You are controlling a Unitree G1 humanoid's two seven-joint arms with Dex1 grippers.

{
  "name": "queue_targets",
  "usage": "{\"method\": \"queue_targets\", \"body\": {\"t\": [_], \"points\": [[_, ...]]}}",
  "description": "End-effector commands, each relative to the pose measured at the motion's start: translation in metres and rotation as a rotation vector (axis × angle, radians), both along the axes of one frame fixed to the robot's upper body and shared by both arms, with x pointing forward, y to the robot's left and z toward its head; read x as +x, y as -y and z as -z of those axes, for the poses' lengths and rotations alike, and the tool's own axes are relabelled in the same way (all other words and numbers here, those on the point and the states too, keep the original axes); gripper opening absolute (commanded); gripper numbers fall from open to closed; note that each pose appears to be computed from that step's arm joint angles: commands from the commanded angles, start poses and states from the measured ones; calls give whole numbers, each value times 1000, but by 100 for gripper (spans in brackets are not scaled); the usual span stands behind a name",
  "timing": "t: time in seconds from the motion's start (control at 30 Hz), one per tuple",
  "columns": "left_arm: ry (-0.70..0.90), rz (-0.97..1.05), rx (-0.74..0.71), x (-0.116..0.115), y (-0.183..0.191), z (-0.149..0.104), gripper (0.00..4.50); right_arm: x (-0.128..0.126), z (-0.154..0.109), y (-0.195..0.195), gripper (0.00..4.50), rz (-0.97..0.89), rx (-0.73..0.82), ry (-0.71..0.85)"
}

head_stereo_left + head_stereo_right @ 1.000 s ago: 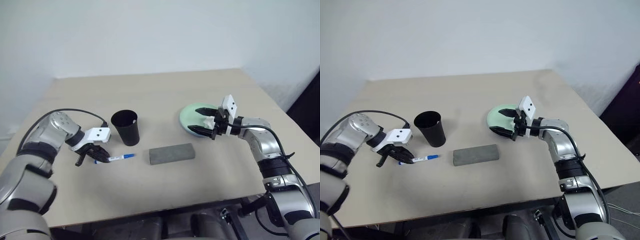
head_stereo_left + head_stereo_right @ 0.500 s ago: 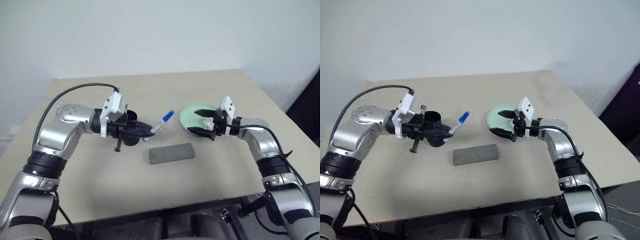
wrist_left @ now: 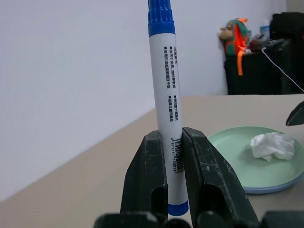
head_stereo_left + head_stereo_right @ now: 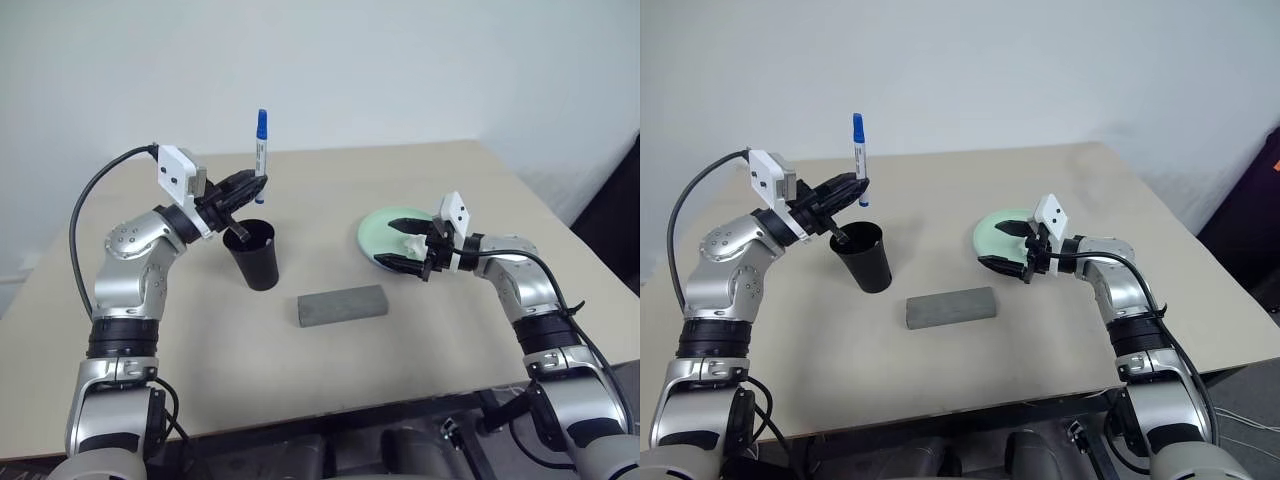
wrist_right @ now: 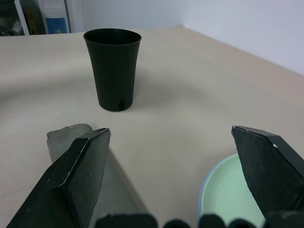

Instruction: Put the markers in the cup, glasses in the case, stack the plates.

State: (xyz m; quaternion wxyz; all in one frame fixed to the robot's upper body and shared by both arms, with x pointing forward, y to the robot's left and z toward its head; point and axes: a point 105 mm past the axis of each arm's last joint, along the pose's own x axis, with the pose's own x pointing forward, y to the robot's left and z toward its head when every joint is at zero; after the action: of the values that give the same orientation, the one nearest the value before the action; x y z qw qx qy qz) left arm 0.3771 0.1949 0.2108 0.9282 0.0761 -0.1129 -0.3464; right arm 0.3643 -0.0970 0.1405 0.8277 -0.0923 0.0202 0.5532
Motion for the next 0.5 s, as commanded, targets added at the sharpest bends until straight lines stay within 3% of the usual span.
{"method": "queue_targets", "body": {"t": [0.03, 0.5], "points": [[25, -27, -68, -2, -10, -9, 9, 1, -20, -3, 444, -13, 19, 72], [-84, -64, -149, -5, -20, 32, 9, 0, -19, -1, 444, -6, 24, 73]]}}
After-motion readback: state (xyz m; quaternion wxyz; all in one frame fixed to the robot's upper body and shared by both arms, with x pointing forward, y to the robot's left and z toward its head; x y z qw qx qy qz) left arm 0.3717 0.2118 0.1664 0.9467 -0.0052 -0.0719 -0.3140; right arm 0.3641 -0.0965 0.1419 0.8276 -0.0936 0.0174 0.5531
